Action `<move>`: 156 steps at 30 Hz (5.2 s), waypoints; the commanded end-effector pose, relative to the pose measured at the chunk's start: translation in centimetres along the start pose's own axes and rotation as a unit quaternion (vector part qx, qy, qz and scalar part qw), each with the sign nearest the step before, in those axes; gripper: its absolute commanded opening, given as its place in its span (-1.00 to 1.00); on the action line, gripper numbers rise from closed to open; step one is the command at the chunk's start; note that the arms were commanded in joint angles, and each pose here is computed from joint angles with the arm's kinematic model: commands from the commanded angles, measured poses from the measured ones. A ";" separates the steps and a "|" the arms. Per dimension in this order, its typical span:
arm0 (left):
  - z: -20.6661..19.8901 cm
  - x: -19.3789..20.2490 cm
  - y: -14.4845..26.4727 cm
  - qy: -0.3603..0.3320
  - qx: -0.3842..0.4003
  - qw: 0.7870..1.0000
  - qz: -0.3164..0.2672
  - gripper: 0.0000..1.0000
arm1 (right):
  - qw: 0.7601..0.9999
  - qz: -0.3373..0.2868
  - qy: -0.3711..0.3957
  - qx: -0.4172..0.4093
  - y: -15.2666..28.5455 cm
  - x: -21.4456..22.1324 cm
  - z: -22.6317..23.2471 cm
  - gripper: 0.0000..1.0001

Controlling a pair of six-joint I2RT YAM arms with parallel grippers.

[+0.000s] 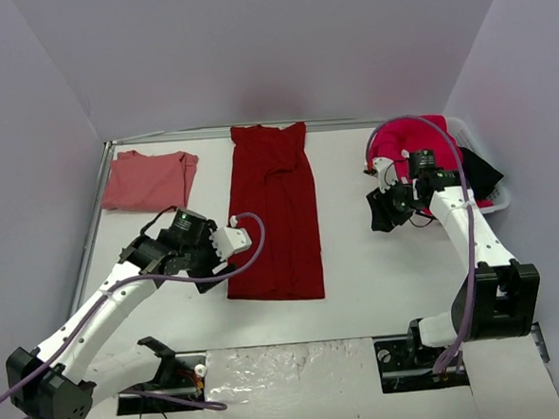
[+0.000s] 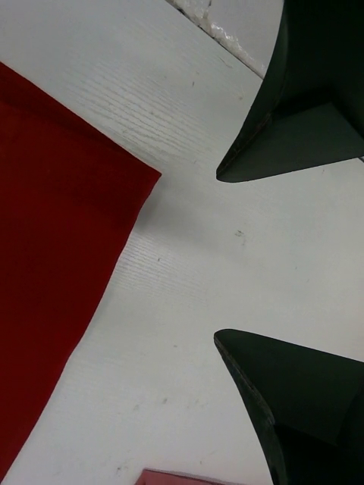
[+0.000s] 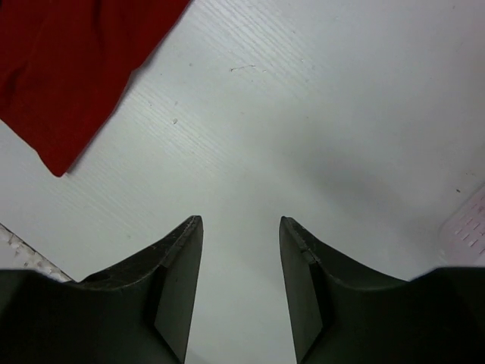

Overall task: Fold and stack the t-shirts
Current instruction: Grab the bottom of the folded rectangular tshirt with both arms

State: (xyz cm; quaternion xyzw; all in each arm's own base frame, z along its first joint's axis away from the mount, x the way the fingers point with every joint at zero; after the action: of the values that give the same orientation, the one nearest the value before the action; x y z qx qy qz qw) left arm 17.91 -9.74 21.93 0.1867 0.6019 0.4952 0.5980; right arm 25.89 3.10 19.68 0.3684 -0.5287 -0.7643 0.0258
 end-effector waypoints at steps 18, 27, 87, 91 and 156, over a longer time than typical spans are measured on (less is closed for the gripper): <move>-4.3 -0.2 -6.6 -0.210 -0.023 0.977 0.020 0.56 | 0.996 -0.067 -0.057 -0.035 1.8 1.4 0.0 -0.05; -5.4 -1.1 -10.5 -0.224 0.032 0.973 0.040 0.53 | 0.996 -0.045 -0.073 -0.034 0.5 2.1 -0.6 -0.02; -1.4 -1.2 -10.9 -0.027 0.215 0.976 -0.008 -0.95 | 0.943 -0.081 0.294 -0.135 -3.6 1.1 7.1 0.33; -1.0 -1.6 -10.6 -0.019 0.218 0.976 -0.007 -0.95 | 0.930 -0.066 0.330 -0.145 -4.9 1.3 9.3 0.27; 0.3 -1.3 -8.2 -0.025 0.218 0.975 -0.039 -0.95 | 0.881 0.131 0.398 -0.219 -9.0 3.7 14.3 -1.00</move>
State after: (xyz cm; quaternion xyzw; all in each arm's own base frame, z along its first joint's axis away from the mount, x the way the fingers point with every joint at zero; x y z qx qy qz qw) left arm 21.83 -14.40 13.02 0.3065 0.7118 0.3549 0.5229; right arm 19.08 17.59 10.60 0.5709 -0.3581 -0.6244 0.3950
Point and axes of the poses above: each gripper's point midway between its finger pads, its own y axis back along the fingers, its own z axis along the line the jaws close on, x = y × z, the point moved 8 cm from there along y, back along the fingers, and after that the axes turned 5 degrees about -y, right-handed, at the moved point
